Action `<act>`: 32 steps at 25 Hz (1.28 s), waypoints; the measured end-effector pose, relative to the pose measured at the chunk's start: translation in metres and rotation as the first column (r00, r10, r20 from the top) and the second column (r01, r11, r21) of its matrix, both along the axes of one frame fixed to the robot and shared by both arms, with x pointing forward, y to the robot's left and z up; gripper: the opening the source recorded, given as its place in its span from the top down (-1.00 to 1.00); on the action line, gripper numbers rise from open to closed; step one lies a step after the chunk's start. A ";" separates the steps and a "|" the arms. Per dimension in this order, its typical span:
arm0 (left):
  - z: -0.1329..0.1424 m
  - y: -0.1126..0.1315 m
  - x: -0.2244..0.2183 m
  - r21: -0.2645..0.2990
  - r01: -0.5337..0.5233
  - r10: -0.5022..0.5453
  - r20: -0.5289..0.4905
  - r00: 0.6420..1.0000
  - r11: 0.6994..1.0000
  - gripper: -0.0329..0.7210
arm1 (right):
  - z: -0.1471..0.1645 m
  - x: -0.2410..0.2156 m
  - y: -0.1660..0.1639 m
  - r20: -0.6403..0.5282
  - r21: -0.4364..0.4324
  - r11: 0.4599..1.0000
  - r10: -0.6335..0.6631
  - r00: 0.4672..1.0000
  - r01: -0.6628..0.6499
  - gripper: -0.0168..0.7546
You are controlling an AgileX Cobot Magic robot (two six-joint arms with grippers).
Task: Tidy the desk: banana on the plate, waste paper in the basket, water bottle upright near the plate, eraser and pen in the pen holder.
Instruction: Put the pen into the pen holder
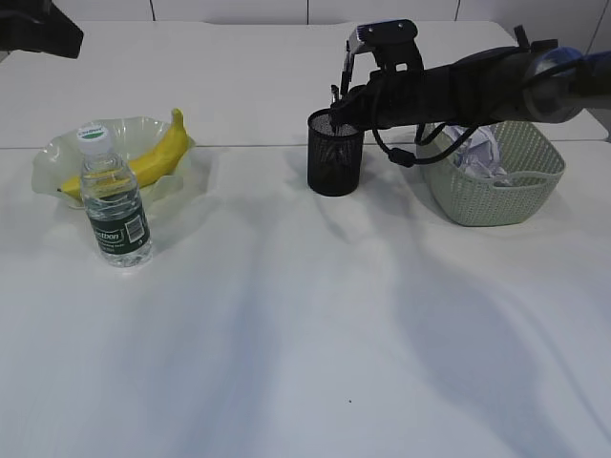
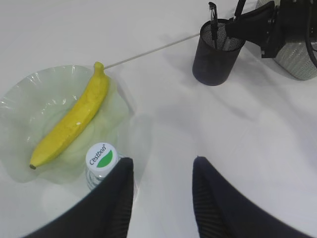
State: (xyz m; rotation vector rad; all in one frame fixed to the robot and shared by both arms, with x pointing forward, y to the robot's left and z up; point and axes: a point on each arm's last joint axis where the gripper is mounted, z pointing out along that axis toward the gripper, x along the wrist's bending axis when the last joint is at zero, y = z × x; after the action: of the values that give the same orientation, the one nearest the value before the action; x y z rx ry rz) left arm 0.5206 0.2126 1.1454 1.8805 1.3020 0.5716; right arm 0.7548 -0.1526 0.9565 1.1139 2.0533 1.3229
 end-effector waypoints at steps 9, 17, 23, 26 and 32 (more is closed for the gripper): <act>0.000 0.000 0.000 0.001 0.000 0.000 -0.002 1.000 1.000 0.15 | -0.008 0.002 -0.001 -0.006 -0.013 1.000 -0.016 1.000 0.016 0.67; 0.000 0.000 0.000 0.001 0.000 0.000 -0.002 1.000 1.000 0.15 | -0.008 0.002 -0.001 -0.005 -0.011 1.000 -0.019 1.000 0.019 0.48; 0.000 0.000 0.000 0.001 0.000 0.000 -0.002 1.000 1.000 0.15 | -0.008 0.002 -0.001 -0.005 -0.010 1.000 -0.020 1.000 0.020 0.42; 0.000 0.000 0.000 0.001 0.000 0.000 -0.002 1.000 1.000 0.15 | -0.008 0.002 -0.001 -0.005 -0.010 1.000 -0.020 1.000 0.020 0.41; 0.000 0.000 0.000 0.006 0.001 -0.001 0.000 1.000 1.000 0.15 | 0.016 -0.001 -0.002 0.022 0.011 0.999 -0.030 0.999 0.030 0.40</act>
State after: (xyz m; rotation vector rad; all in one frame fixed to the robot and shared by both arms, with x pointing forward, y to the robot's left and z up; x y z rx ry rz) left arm 0.5205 0.2129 1.1452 1.8862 1.3014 0.5758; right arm 0.7540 -0.1549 0.9722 1.1255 2.0081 1.3272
